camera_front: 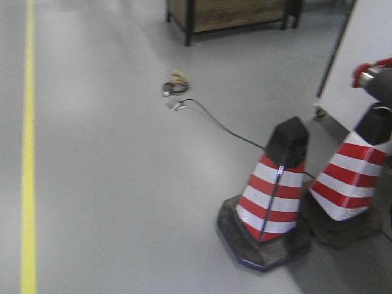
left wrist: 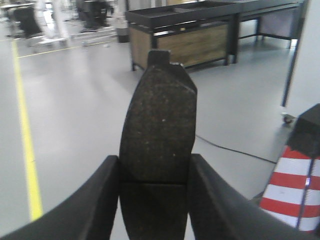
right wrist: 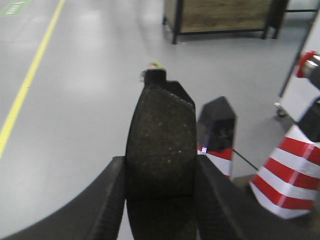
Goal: Move and align brake pads A on conveyor
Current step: 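Turn the base toward the dark grey conveyor belt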
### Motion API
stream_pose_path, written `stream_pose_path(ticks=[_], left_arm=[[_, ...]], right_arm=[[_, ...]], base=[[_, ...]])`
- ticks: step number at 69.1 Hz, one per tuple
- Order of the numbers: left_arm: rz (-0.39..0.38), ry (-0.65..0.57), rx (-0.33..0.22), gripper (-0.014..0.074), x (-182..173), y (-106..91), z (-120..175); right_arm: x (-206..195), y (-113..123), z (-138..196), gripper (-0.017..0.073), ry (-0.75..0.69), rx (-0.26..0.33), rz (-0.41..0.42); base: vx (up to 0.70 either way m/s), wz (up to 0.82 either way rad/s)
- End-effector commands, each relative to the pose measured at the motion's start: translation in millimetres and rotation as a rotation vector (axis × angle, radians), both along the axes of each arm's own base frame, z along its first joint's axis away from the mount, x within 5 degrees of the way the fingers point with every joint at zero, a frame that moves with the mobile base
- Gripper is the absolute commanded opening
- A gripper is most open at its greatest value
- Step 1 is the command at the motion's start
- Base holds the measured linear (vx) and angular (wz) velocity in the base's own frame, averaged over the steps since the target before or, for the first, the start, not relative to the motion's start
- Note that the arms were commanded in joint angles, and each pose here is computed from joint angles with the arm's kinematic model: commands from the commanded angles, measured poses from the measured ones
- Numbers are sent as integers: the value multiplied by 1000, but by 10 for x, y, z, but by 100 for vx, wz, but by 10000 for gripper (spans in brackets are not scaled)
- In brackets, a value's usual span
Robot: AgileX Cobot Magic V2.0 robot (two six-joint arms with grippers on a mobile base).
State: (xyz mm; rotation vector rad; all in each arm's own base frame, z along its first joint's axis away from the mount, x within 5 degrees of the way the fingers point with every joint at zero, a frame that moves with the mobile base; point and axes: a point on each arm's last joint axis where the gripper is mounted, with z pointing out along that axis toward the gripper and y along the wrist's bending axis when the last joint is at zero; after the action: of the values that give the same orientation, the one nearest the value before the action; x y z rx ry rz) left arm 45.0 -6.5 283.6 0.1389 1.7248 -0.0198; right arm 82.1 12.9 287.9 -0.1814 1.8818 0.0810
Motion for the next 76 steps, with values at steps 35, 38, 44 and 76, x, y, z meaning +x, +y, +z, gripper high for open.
stream_pose_path(ticks=[35,38,44,76], left_arm=[[-1,-118,-24,41,-2,1,181],[-1,-118,-24,41,-2,1,181],[-1,-118,-24,41,-2,1,181],[-1,-118,-24,41,-2,1,181]], right_arm=[[18,-1,184,77,-122,5,-1],[18,-1,184,77,-122,5,-1],[18,-1,184,77,-122,5,-1],[18,-1,184,77,-122,5,-1]], base=[[20,-57],[22,-51],[21,-54],[19,-64]])
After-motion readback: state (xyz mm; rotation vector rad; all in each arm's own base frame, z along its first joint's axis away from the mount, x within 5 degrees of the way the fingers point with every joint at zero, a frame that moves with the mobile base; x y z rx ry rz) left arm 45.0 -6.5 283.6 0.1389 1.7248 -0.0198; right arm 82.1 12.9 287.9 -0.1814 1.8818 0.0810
